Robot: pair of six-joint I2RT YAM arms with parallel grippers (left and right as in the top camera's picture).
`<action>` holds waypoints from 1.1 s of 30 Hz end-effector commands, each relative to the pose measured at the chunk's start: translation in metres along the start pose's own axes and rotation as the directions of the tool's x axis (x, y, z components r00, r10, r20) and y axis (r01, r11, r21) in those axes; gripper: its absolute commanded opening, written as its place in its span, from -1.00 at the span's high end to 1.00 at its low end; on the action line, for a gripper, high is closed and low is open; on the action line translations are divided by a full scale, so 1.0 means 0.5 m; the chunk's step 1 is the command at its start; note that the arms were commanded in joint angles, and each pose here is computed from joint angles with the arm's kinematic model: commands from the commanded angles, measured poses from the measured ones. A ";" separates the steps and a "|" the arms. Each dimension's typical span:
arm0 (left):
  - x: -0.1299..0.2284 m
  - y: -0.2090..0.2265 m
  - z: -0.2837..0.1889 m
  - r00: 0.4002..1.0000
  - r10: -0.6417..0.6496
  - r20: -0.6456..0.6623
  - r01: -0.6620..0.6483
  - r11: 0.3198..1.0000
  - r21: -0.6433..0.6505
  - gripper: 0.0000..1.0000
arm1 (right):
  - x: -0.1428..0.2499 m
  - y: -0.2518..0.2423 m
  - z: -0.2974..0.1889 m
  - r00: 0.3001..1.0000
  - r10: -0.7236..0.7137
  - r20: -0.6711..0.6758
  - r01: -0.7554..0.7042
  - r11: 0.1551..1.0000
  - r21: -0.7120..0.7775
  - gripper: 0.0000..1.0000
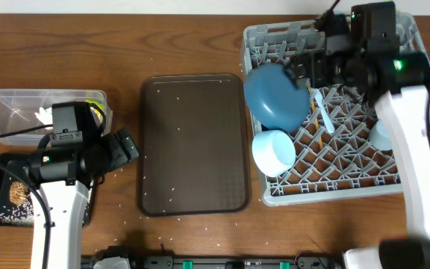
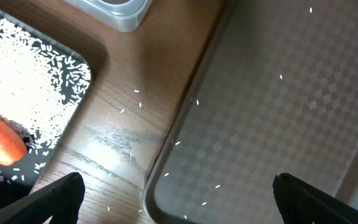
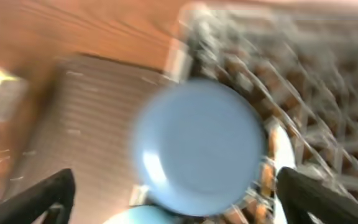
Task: Sort waste into correct bins and load items into the dishwasher rack
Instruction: 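Open the right gripper and withdraw it from the rack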
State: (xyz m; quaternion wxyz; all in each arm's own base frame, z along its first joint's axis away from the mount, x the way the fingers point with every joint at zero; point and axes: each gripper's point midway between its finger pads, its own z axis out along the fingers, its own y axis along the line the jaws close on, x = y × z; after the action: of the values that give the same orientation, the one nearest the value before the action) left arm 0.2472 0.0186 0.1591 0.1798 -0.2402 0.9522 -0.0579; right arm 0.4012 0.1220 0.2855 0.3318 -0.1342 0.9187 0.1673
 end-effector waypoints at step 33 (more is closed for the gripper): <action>-0.012 0.000 -0.011 1.000 -0.008 0.023 0.008 1.000 -0.001 -0.96 | 0.077 0.120 -0.212 0.995 -0.085 0.042 0.086 0.996 -0.017 -0.99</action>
State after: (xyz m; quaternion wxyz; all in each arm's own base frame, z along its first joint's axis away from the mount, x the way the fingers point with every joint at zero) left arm 0.2473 0.0186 0.1591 0.1800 -0.2401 0.9521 -0.0579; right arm 0.2940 0.1356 0.3515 0.3590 -0.1846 0.8969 0.1806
